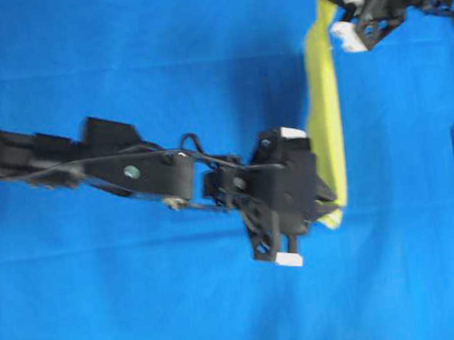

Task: Fold the yellow towel.
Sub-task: 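Lift the strip and rotate it vertical, left gripper swinging toward the near side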

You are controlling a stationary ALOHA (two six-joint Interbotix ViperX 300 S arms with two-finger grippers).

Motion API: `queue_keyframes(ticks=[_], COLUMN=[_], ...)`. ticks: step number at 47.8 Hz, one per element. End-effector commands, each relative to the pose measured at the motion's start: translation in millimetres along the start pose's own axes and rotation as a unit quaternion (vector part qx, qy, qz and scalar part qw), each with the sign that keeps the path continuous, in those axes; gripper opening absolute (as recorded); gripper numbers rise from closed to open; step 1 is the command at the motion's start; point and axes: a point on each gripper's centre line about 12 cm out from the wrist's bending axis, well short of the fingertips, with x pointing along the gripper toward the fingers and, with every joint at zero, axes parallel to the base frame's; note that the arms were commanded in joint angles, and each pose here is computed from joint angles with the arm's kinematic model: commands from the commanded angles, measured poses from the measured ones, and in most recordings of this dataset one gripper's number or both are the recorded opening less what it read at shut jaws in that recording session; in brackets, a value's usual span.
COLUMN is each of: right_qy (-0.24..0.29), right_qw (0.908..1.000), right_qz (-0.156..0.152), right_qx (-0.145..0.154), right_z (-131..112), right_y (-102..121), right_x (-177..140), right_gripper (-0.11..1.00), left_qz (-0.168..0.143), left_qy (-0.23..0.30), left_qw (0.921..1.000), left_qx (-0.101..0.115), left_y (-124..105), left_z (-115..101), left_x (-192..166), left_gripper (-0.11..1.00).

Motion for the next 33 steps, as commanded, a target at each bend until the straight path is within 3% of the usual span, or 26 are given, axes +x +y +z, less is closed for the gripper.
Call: queue_keyframes(ticks=[1,10,20,33], right_qy=[-0.004,0.014,0.007,-0.011], right_qw=[0.9999,0.9998,0.9995,0.9972], right_qz=[-0.014,-0.013,0.019,0.056], right_qx=[0.001,-0.004,-0.024,-0.048], right_z=[1,-2,12,43], right_y=[-8,-6,13,47], right_x=[-10,3,44,93], right_gripper=[0.00,0.00,0.00,0.00], left_qz=[-0.008,-0.003,-0.002,-0.009], left_qy=[-0.035,-0.034,-0.021,0.026], left_qw=[0.9993,0.9994,0.9995,0.9955], left_qx=[0.012,-0.001,-0.022,-0.090], left_y=[-12,-6,-8,-20], left_z=[27,13,-29,-85], left_x=[7,21,7,-37], left_gripper=[0.02,0.02,0.02,0.02])
